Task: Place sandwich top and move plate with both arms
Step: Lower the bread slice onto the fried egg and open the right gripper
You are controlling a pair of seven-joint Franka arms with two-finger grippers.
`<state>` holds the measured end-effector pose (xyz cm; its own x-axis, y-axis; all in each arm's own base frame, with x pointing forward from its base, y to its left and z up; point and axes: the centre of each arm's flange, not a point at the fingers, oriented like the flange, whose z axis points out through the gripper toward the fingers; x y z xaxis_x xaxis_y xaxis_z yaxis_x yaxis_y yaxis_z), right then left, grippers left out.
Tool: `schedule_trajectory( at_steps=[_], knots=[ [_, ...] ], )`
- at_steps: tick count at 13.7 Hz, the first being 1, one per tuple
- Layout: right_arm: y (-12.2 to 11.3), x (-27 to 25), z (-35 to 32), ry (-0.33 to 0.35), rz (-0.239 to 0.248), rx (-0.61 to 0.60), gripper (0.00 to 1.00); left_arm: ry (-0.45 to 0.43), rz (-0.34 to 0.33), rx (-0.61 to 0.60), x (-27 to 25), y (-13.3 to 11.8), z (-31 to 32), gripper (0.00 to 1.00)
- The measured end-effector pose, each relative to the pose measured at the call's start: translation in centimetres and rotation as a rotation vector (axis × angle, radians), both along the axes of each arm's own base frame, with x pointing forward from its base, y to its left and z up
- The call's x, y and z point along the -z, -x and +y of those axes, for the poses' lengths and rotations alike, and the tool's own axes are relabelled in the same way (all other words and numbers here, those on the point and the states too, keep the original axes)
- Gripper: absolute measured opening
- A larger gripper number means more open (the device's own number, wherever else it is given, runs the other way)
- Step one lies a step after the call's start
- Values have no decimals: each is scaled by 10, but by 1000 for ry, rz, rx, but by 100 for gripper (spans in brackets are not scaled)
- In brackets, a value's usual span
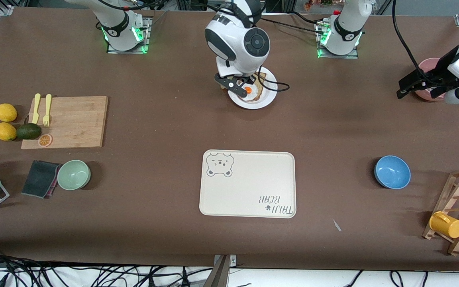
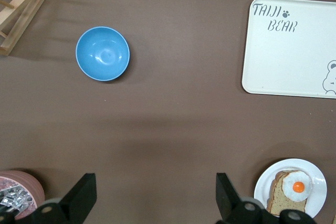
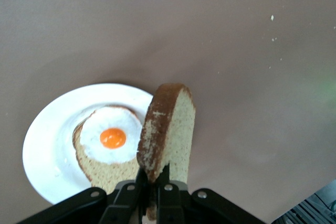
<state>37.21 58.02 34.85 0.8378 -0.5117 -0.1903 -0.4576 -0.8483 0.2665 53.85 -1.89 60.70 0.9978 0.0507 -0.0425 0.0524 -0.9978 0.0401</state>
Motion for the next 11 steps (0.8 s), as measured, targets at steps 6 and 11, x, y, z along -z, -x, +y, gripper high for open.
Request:
schedule_trajectory(
  at_steps=[6, 11],
  knots=[
    [28, 17, 27, 17, 7, -8, 9, 0, 0, 0, 0, 0, 0, 100],
    [39, 56, 39, 34, 18, -18, 9, 0, 0, 0, 0, 0, 0, 100]
  ],
)
